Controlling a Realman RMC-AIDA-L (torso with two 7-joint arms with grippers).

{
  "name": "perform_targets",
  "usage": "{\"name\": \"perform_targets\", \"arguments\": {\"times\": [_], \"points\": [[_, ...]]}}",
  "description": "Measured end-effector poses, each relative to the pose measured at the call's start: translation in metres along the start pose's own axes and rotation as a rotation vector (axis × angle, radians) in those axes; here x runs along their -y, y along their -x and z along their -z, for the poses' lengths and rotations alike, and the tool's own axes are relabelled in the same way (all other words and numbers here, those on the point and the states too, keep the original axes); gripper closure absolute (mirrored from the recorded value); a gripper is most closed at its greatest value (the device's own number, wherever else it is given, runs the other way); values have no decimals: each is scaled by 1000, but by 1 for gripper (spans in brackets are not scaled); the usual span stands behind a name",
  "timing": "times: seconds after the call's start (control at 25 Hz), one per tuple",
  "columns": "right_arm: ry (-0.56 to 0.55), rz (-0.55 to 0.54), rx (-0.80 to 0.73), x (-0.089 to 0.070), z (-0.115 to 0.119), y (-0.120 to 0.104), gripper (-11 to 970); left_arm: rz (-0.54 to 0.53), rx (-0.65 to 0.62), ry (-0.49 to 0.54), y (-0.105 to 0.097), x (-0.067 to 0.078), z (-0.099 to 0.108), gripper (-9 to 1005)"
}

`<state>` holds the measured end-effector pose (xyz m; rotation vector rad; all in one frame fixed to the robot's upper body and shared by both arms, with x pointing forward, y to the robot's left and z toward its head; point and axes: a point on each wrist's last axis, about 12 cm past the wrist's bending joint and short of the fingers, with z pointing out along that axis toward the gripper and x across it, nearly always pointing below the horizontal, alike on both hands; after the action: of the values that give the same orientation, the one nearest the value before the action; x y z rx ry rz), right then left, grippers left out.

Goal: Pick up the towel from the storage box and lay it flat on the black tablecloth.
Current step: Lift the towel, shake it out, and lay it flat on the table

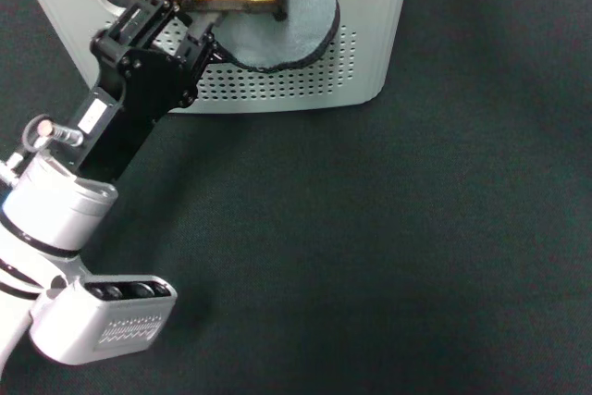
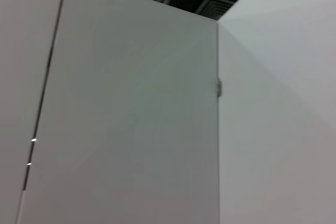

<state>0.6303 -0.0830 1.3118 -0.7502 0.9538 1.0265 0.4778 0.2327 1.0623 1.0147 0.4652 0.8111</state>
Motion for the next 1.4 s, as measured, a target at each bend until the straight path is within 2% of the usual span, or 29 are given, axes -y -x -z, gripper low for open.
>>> {"name": "perform_targets", "arguments": {"times": [0.44,0.68,0.96,1.4], "points": [[-24,-20,-7,5,3,-5,954,11,36,26,4,-1,-9,582],[-40,-38,-21,9,4,-12,953,134,70,101,9,-9,-14,597],[-77,-35,-31,13,8,-15,953,261,86,141,11,-14,-10,615],[-135,-30,-45,22,16,-21,952,327,149,114,20,-13,-8,642]]}}
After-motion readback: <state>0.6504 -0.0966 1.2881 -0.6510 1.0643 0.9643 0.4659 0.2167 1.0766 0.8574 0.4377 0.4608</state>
